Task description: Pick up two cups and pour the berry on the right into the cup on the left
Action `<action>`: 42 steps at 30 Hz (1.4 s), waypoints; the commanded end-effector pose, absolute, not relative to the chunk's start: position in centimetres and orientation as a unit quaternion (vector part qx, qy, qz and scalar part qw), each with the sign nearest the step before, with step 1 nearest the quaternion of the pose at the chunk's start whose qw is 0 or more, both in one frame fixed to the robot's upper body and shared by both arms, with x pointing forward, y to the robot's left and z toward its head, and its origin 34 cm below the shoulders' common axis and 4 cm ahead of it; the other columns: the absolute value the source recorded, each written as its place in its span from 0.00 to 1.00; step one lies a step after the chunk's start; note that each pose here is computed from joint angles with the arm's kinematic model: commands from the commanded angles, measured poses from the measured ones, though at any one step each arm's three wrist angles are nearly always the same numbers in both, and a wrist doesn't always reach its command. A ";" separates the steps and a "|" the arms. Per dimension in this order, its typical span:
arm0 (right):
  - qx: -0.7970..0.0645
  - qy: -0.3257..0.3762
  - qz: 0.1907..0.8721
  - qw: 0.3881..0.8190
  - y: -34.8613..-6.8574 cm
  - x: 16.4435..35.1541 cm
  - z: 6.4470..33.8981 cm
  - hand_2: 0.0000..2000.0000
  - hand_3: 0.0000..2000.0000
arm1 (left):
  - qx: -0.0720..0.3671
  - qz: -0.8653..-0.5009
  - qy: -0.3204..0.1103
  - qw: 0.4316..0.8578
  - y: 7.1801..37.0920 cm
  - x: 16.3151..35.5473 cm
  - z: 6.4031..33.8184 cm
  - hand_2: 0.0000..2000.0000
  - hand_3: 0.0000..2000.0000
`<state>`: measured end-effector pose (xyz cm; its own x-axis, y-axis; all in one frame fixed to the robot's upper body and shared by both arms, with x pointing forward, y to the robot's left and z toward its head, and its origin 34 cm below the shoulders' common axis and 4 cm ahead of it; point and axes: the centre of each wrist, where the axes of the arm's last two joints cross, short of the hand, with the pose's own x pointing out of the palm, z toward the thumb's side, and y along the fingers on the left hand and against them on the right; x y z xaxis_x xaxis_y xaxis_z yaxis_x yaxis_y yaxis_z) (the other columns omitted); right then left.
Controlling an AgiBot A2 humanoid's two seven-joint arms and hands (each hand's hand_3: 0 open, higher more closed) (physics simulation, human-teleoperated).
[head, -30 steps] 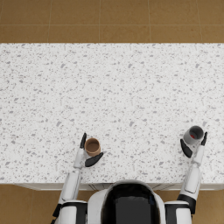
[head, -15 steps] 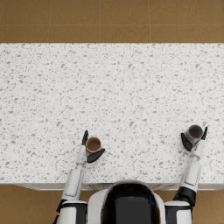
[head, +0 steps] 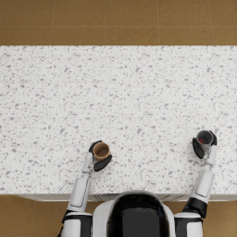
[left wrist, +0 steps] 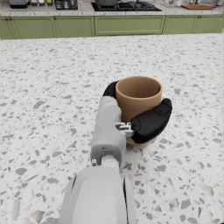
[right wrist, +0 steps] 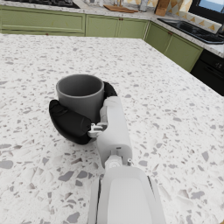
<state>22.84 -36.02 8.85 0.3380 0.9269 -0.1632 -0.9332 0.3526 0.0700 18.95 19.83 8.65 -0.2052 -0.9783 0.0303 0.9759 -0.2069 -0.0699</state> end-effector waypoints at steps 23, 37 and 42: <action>-0.432 0.039 0.617 0.657 -23.3 22.8 25.1 1.00 0.64 | 0.135 -0.815 -0.062 0.560 11.7 22.5 16.3 1.00 0.64; -0.591 0.095 0.534 0.598 -18.2 23.1 28.1 1.00 0.64 | 0.123 -0.826 -0.064 0.546 9.6 24.3 16.2 1.00 0.64; -0.636 0.117 0.492 0.583 -16.8 22.7 28.8 1.00 0.64 | 0.115 -0.830 -0.060 0.543 9.0 24.9 15.9 1.00 0.64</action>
<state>23.01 -17.61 28.03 0.4871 0.3773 -0.7877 -0.7543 -0.2728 -0.5971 24.44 9.33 15.58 -0.3812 -0.9156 -0.1278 0.8908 -0.4008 0.2143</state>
